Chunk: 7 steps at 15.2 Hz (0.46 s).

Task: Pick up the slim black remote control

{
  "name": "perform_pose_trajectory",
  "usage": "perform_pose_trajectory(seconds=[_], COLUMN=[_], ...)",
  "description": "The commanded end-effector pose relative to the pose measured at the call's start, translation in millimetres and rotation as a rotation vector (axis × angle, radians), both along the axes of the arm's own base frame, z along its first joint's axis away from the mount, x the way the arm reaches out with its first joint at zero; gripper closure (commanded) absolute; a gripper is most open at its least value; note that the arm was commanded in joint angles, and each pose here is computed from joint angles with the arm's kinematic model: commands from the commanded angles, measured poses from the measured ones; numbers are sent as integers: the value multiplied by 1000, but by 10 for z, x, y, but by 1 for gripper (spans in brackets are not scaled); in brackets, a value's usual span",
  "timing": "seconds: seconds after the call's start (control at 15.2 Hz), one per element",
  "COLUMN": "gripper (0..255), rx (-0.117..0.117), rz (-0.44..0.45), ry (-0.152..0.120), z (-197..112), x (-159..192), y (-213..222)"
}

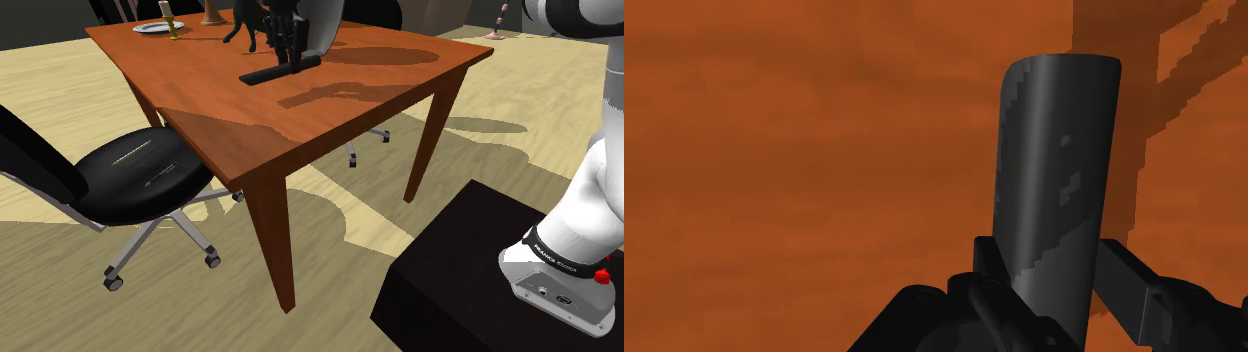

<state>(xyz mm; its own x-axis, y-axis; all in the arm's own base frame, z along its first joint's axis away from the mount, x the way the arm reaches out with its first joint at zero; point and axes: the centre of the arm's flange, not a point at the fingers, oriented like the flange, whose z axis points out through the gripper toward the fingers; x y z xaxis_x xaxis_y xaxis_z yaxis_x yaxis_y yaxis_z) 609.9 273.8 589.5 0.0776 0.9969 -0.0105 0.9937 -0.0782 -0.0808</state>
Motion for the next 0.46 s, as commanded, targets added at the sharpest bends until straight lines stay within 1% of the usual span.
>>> perform_pose_trajectory(seconds=[0.0, 0.26, 0.4], gripper=[255, 255, 255], rx=[0, 0, 0], rz=[0, 0, 0], ry=[0, 0, 0], z=[114, 325, 333], x=[-11, -11, -12], y=[-12, -12, -12])
